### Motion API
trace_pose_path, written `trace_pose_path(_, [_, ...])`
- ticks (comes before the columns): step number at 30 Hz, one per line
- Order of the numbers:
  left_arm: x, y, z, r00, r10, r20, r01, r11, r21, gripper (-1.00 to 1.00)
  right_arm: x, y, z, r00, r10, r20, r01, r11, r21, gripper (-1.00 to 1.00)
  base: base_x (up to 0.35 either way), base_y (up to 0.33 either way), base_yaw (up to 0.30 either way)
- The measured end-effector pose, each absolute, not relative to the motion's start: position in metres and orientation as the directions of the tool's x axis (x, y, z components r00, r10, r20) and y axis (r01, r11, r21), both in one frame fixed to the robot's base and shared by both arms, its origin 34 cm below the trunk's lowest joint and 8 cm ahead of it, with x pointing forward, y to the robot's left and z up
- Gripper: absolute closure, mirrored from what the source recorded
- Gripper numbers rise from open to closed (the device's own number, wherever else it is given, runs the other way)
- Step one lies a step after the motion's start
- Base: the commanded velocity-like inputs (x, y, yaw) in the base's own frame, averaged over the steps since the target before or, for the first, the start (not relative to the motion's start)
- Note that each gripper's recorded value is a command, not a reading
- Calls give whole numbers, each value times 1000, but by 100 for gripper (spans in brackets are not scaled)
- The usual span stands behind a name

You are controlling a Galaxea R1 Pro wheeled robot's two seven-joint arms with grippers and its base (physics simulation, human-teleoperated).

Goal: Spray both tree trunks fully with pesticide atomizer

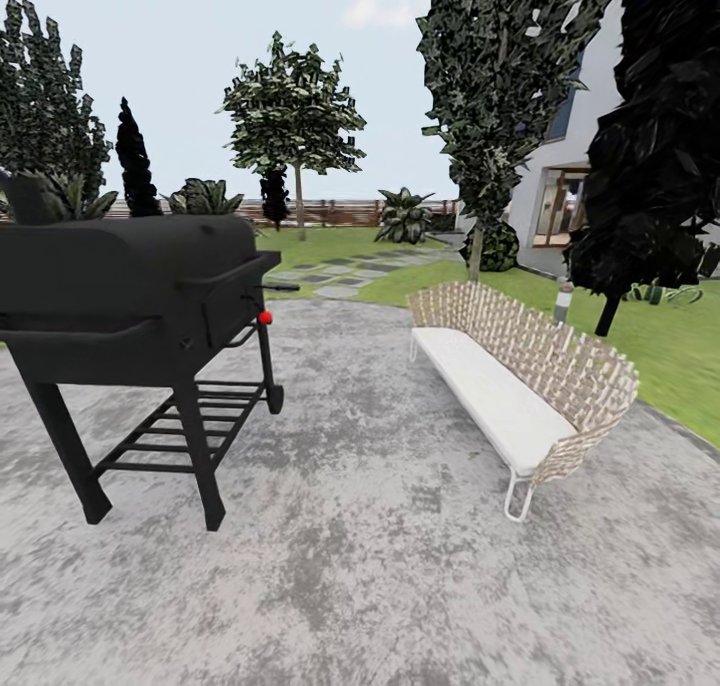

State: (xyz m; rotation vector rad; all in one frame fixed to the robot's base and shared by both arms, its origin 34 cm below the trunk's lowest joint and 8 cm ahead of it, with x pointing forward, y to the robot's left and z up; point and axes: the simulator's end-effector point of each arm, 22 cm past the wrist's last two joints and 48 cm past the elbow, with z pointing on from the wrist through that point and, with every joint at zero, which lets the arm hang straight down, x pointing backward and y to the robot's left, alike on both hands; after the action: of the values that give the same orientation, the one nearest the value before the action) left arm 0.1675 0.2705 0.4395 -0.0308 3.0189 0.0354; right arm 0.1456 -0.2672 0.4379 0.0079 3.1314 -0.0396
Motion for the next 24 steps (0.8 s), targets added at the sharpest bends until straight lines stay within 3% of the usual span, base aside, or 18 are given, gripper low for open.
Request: trace_pose_path(24, [168, 271, 439, -992, -19, -123, -22, 1000, 22, -100, 145, -267, 438, -1000, 2, -10, 3, 1000, -25, -100, 335, 0, 0])
